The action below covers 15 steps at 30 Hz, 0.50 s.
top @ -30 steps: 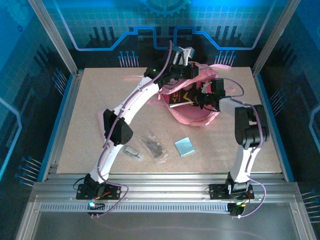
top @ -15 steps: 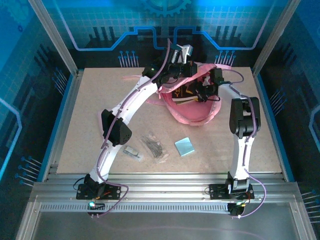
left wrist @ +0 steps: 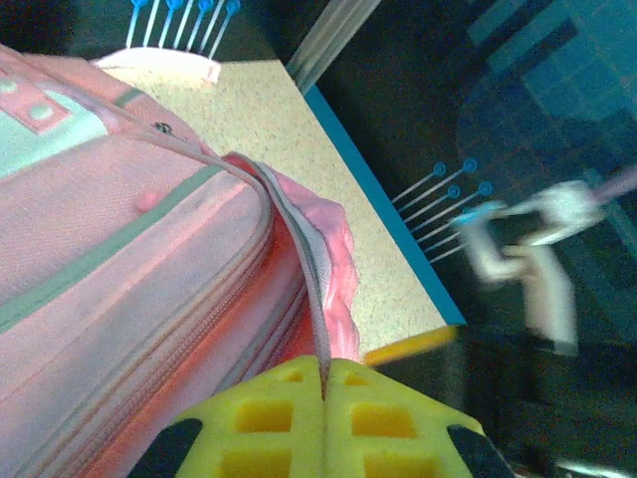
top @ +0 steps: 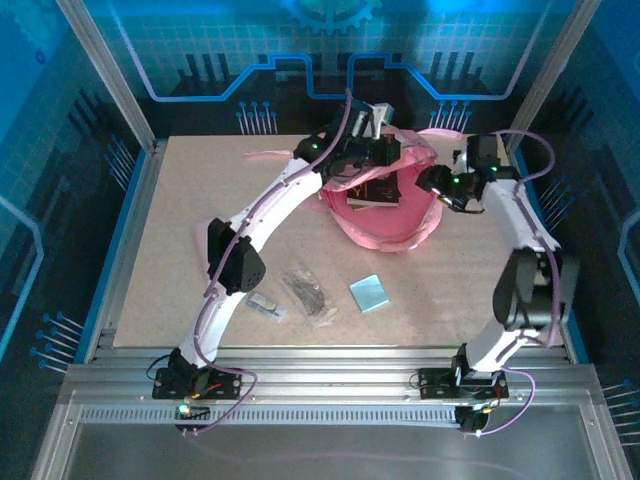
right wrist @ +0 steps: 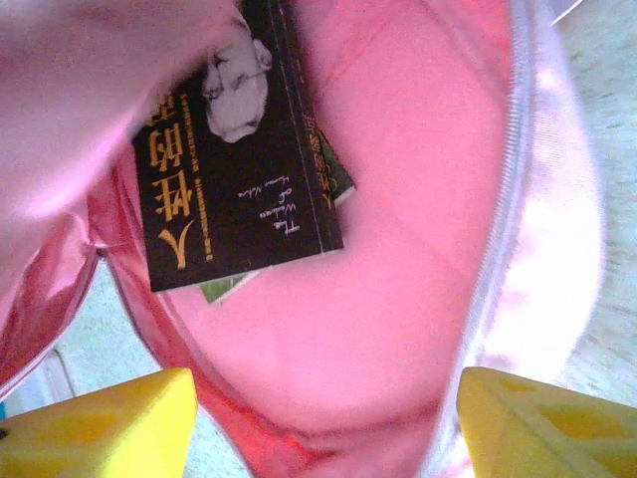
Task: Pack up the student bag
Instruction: Close the student bag at the top-center of the table.
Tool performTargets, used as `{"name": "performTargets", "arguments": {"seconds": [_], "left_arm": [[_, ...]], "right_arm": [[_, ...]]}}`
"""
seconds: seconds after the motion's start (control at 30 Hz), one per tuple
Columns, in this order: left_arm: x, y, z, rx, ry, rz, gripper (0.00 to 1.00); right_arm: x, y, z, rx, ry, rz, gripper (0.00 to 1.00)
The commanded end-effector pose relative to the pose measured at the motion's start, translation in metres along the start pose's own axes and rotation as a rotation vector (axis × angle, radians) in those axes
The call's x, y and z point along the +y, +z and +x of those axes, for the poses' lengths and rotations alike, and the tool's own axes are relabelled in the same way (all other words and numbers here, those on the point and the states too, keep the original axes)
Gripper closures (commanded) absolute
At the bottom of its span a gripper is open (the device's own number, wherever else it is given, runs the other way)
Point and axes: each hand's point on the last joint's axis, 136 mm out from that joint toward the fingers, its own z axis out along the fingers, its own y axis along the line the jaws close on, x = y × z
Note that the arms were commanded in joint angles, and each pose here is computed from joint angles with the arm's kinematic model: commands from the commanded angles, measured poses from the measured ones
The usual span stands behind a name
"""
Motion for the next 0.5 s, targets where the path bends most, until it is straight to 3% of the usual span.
{"name": "performTargets", "arguments": {"seconds": [0.0, 0.07, 0.13, 0.17, 0.3, 0.47], "left_arm": [[-0.04, -0.011, -0.01, -0.054, 0.007, 0.099, 1.0], [-0.042, -0.009, -0.001, -0.022, -0.013, 0.12, 0.95], [-0.042, -0.014, 0.004, 0.004, 0.002, 0.117, 0.55], [-0.039, -0.02, 0.005, 0.012, 0.026, 0.102, 0.43], [-0.002, -0.048, -0.001, -0.024, 0.045, 0.015, 0.29], [0.098, -0.078, -0.006, -0.117, -0.119, -0.127, 0.25]], "right_arm": [[-0.017, -0.036, 0.024, -0.003, -0.078, 0.117, 0.28], [-0.017, -0.054, 0.031, -0.037, -0.086, 0.131, 0.28], [-0.015, -0.067, 0.038, -0.066, -0.092, 0.127, 0.27], [-0.012, -0.073, 0.044, -0.081, -0.097, 0.123, 0.26], [0.006, -0.08, 0.064, -0.119, -0.123, 0.077, 0.27], [0.042, -0.066, 0.098, -0.091, -0.128, -0.013, 0.28]]}}
